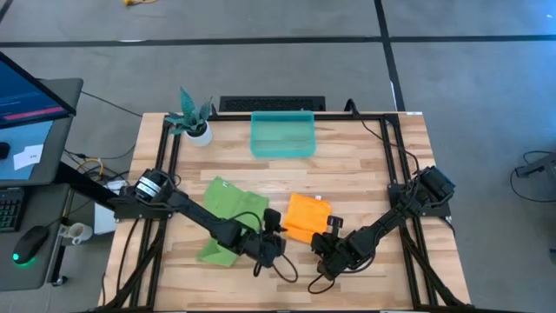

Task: Roll microfiber towels into tight, uniform cylinder then place into a basket
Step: Roll the orange microfiber cloth

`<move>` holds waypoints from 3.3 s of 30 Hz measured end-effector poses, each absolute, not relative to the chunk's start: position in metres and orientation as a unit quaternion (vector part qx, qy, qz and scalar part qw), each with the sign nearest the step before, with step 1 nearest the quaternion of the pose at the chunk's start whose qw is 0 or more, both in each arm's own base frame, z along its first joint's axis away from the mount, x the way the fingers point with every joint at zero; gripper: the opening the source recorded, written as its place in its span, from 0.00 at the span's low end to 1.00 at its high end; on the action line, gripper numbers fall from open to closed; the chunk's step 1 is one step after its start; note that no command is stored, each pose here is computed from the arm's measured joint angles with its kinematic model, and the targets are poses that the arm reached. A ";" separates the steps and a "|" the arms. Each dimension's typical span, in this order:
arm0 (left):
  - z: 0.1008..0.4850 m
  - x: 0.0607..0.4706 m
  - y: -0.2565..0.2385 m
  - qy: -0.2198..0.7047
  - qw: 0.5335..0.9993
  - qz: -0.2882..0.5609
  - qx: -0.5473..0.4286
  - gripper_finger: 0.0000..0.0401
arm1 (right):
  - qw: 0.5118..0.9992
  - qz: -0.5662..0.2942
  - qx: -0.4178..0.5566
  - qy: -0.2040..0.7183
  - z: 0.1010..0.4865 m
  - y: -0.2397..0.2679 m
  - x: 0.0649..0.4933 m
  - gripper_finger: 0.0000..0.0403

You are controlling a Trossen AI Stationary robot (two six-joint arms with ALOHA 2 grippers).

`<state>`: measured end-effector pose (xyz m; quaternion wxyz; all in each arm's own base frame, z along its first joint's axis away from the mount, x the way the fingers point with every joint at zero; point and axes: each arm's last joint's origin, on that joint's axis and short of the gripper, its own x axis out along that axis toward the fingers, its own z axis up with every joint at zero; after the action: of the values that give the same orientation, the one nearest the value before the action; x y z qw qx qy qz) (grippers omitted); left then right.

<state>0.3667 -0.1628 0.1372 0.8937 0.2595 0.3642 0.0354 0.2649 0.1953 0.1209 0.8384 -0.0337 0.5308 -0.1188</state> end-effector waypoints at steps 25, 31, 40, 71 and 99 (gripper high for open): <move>0.127 0.373 -0.137 0.380 0.898 0.005 0.223 0.43 | 0.839 -0.120 -0.030 0.530 0.121 0.195 0.265 0.03; 0.127 0.373 -0.135 0.381 0.898 -0.004 0.220 0.43 | 0.839 -0.120 -0.030 0.530 0.121 0.195 0.265 0.03; 0.132 0.371 -0.144 0.361 0.884 0.061 0.289 0.43 | 0.838 -0.120 -0.030 0.531 0.121 0.195 0.265 0.03; 0.099 0.385 -0.139 0.386 0.898 0.045 0.209 0.43 | 0.837 -0.119 -0.029 0.533 0.121 0.195 0.265 0.03; 0.094 0.376 -0.155 0.402 0.906 0.049 0.123 0.03 | 0.832 -0.096 -0.021 0.546 0.125 0.188 0.271 0.30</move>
<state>0.3765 -0.1546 0.0942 0.9061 0.1233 0.4018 0.0486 0.2708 0.1884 0.1247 0.8318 -0.0213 0.5464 -0.0958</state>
